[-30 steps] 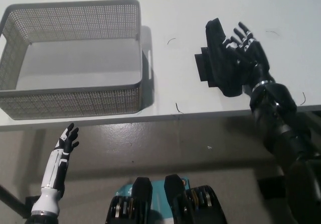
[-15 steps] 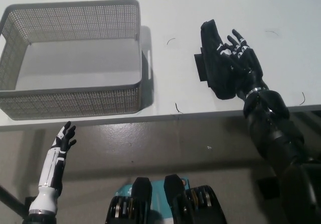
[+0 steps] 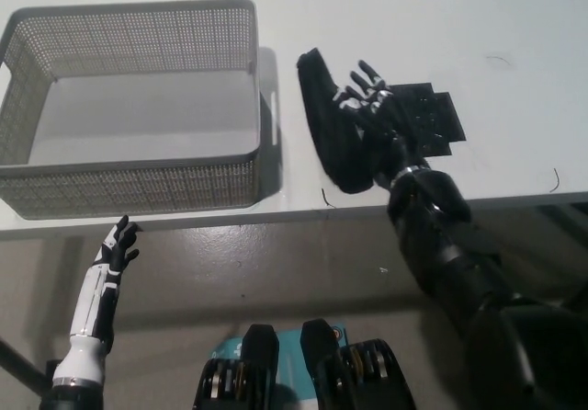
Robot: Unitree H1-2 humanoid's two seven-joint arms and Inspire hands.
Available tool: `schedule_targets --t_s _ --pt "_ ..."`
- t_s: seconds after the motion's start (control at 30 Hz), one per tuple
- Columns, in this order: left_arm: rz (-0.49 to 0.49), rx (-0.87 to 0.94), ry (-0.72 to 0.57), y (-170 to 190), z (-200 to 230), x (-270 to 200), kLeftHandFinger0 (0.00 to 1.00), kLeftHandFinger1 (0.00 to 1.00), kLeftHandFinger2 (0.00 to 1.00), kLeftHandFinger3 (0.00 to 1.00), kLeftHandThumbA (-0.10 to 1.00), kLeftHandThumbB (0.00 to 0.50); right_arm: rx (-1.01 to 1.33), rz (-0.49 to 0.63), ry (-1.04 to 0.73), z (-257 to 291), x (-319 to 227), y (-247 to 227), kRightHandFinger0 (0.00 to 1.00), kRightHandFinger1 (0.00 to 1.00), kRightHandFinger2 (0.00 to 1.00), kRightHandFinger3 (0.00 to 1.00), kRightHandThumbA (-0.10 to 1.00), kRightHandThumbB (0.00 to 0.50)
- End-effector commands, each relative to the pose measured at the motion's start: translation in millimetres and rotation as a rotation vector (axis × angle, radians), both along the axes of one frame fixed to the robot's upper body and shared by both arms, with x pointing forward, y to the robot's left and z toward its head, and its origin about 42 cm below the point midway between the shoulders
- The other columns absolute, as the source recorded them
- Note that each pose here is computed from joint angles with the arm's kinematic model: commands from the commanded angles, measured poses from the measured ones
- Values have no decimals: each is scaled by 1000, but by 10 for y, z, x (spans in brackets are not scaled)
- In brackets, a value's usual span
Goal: Use the right hand to push the pencil case on the right hand side to the container on the left side
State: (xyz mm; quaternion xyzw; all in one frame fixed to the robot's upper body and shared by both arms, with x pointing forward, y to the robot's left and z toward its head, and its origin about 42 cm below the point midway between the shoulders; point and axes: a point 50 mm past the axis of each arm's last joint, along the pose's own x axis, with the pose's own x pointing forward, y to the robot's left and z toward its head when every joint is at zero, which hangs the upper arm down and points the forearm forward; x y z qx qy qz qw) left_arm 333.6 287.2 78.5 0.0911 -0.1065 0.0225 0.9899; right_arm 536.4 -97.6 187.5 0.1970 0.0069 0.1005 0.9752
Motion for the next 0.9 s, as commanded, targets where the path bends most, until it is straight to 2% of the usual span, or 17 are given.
schedule_targets --t_s 0.0,0.13,0.27,0.47,0.6,0.87 --pt "2 11 -87 70 180 77 1000 1000 1000 1000 1000 310 3 45 -114 466 135 216 1000 1000 1000 1000 1000 247" --pt "5 11 -86 66 174 70 1000 1000 1000 1000 1000 322 8 67 -116 538 117 398 1000 1000 1000 1000 1000 265" --pt "0 5 -88 59 182 75 1000 1000 1000 1000 1000 334 12 115 -133 608 80 602 1000 1000 1000 1000 1000 260" --pt "-2 18 -95 79 211 94 1000 1000 1000 1000 1000 316 32 177 -129 675 -5 929 1000 1000 1000 1000 1000 254" --pt "-6 19 -94 83 217 115 1000 1000 1000 1000 1000 318 17 205 -123 652 -51 1032 1000 1000 1000 1000 1000 279" --pt "-3 10 -102 106 244 129 1000 1000 1000 1000 1000 330 5 218 -72 498 -102 1050 1000 1000 1000 1000 1000 282"
